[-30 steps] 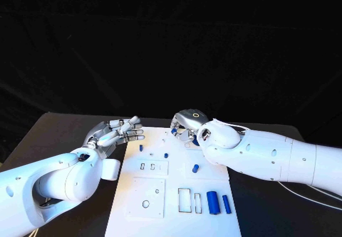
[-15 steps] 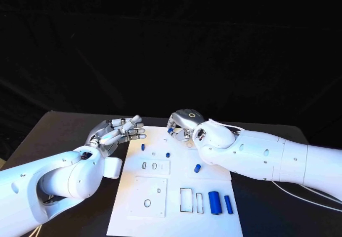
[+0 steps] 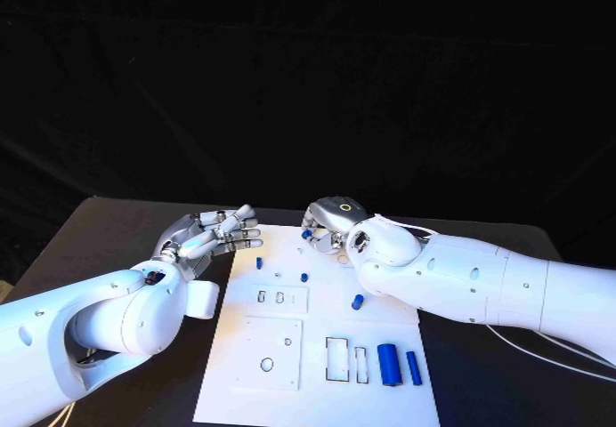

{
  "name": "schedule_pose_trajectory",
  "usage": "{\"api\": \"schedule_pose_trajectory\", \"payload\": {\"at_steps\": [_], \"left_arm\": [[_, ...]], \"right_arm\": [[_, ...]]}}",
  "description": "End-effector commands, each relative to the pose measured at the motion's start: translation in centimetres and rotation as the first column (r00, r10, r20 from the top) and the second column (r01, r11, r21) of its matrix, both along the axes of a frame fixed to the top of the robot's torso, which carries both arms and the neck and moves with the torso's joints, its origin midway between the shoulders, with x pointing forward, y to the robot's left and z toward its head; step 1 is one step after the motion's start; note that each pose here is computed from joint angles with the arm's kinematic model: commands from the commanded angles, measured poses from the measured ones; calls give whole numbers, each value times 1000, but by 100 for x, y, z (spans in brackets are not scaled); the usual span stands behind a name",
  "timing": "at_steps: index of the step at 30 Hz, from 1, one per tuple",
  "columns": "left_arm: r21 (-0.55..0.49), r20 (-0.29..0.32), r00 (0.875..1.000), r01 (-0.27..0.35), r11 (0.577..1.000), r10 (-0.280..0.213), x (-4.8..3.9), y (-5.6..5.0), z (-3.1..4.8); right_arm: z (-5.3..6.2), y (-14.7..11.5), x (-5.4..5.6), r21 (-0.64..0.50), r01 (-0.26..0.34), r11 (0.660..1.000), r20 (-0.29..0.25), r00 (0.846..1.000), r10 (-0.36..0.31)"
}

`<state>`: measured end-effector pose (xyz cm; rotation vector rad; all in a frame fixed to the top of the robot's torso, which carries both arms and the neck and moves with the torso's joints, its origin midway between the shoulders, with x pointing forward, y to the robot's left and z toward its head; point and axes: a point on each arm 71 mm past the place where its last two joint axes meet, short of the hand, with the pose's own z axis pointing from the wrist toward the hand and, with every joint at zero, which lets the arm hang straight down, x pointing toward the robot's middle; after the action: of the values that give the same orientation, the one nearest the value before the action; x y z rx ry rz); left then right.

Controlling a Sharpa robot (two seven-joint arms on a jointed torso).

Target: Assemble the parts on the task board

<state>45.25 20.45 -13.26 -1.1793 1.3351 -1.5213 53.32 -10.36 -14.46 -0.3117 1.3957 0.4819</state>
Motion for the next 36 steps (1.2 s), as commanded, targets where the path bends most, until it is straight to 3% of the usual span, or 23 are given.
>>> {"api": "schedule_pose_trajectory", "payload": {"at_steps": [1,25,32,36], "left_arm": [[-13,13,1000,21,1000,-21,-5,-31,27],[-14,12,1000,18,1000,-17,-1,-26,31],[-15,10,1000,14,1000,-14,2,-9,31],[-16,9,1000,16,1000,-16,2,-5,30]], "right_arm": [[-22,12,2,-13,-3,1000,-9,1000,3],[-5,28,10,1,-7,1000,9,1000,7],[39,-157,-101,36,-2,999,11,1000,1],[92,-390,-201,91,22,996,-24,1000,-20]]}}
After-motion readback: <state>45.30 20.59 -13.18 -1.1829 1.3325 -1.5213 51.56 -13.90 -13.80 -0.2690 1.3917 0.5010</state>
